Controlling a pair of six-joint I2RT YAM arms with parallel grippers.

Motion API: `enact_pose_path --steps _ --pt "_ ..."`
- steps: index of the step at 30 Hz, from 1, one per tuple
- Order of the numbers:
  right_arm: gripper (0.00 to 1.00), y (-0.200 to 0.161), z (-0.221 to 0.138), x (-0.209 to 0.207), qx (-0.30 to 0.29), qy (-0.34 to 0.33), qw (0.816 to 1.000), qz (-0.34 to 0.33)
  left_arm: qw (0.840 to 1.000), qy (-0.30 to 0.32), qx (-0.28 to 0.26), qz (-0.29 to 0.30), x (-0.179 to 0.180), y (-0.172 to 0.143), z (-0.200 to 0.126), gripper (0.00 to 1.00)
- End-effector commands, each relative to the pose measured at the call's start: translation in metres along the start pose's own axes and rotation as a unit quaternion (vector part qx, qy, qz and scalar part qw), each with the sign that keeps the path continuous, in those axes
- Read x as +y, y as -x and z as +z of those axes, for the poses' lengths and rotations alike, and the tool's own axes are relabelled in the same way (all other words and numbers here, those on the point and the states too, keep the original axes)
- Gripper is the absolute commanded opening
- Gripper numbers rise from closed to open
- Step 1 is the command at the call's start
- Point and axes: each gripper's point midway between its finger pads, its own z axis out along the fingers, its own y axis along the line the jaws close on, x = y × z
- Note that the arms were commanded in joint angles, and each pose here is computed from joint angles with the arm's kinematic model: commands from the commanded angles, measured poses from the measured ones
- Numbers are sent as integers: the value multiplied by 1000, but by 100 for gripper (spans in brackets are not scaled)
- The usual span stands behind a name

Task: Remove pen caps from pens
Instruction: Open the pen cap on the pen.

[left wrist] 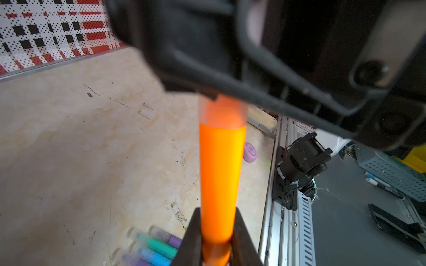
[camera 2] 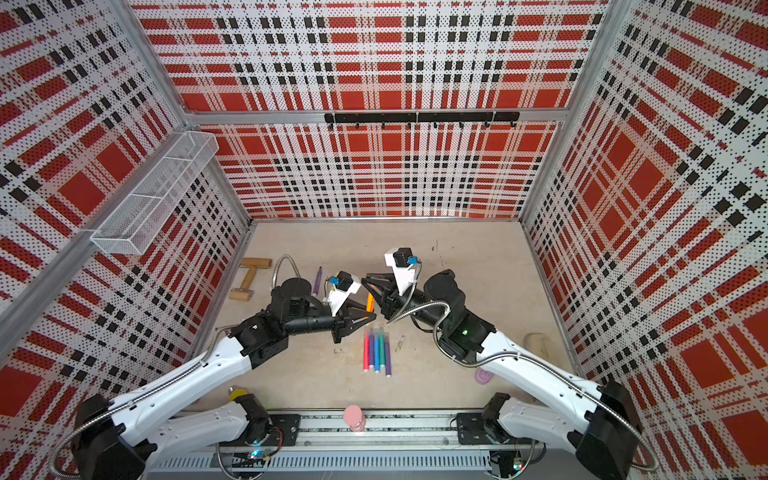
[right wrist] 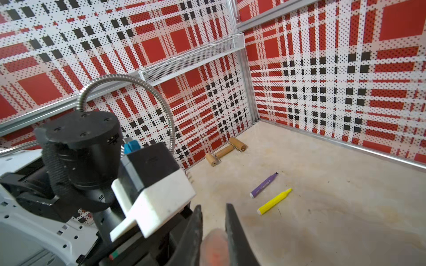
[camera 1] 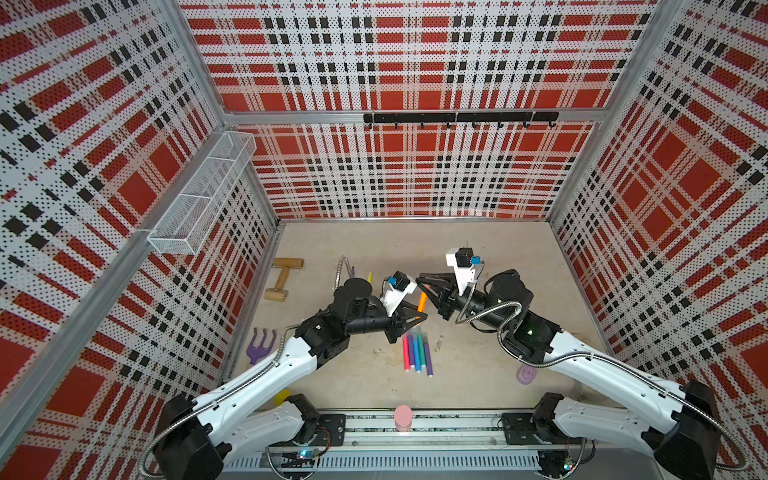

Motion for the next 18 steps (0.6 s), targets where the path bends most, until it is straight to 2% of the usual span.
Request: enact_pose_path --steps 1,9,12,18 --pt "0 13 -5 -13 -16 -29 999 -25 1000 -6 -17 12 -6 11 -4 0" --pt "0 36 -19 -19 -43 -34 998 -17 1000 19 18 -6 8 -7 6 0" --pt "0 54 -31 -24 -73 -46 996 -14 999 18 29 -10 9 -13 11 0" --pt "0 79 -57 -42 -140 -111 984 -17 997 -38 50 -54 -3 -28 25 0"
